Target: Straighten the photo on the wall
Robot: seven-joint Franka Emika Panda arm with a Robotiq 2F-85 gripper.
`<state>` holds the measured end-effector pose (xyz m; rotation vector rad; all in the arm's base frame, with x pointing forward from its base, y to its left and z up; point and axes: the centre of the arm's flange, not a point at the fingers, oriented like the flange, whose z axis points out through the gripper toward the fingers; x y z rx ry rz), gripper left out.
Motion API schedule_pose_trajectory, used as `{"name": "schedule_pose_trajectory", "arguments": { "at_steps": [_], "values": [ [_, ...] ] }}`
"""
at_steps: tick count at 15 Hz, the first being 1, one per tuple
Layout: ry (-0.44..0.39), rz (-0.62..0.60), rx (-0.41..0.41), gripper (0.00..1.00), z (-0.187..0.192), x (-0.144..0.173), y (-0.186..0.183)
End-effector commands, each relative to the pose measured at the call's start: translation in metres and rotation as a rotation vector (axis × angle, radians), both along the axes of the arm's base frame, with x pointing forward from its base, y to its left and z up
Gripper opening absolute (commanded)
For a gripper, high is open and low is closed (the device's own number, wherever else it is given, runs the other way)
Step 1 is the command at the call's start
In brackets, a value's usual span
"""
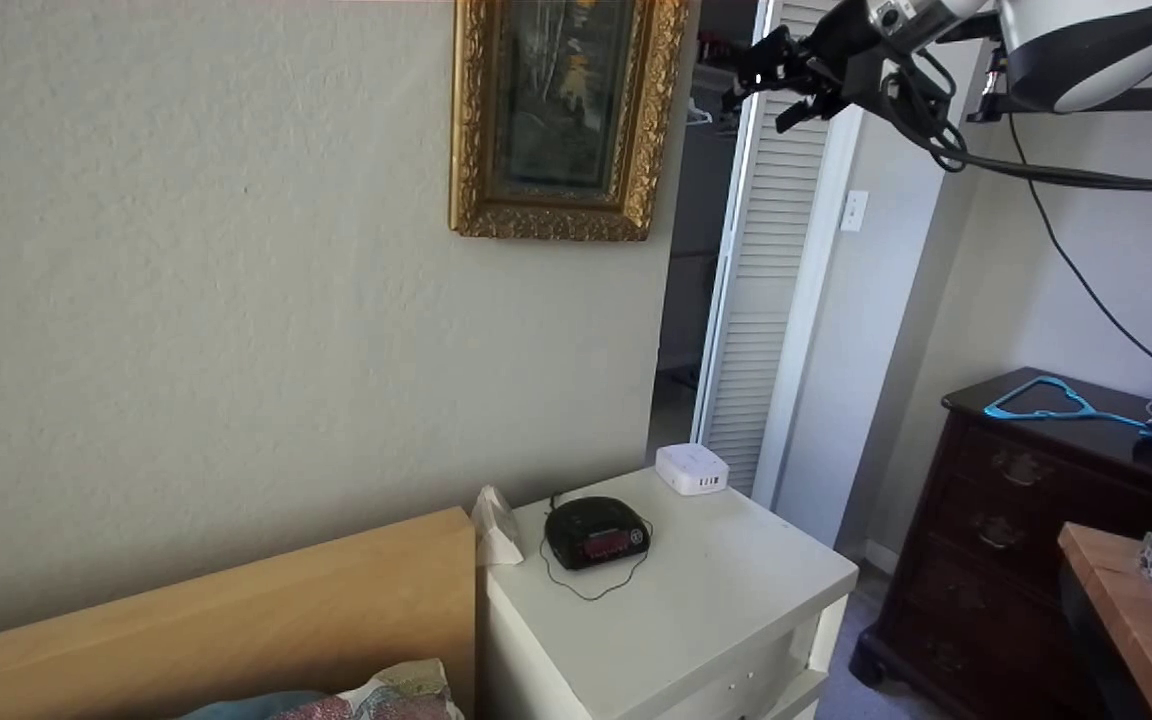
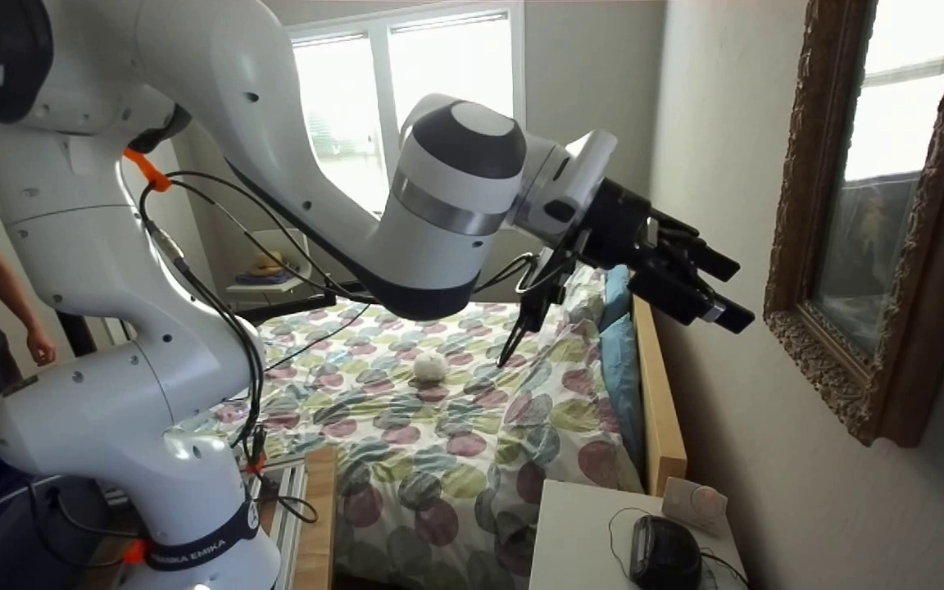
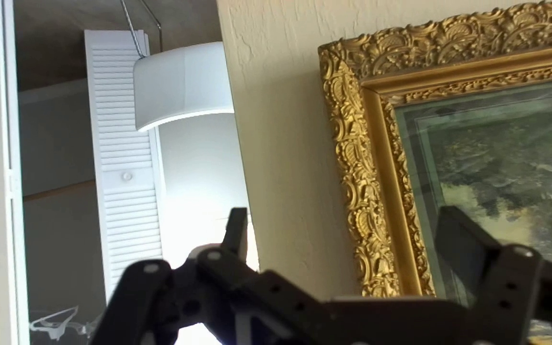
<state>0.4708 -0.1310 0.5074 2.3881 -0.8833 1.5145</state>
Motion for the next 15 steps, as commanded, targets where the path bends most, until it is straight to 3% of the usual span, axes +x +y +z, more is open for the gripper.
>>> {"name": "schedule_pose_trajectory", "arguments": {
  "at_steps": [1, 5, 7, 9, 12, 15],
  "values": [
    [-0.012, 0.007, 0.015, 1.00, 0.014, -0.024, 0.013],
    [-0.032, 0.033, 0.035, 1.00, 0.021, -0.025, 0.026],
    [-0.001, 0.036, 0.051, 1.00, 0.024, -0.030, 0.035],
    [0.038, 0.121, 0.054, 1.00, 0.016, -0.042, 0.045],
    [0.147, 0.274, 0.066, 1.00, -0.003, -0.060, 0.063],
    [0.286, 0.305, 0.112, 1.00, -0.021, -0.078, 0.072]
  ]
}}
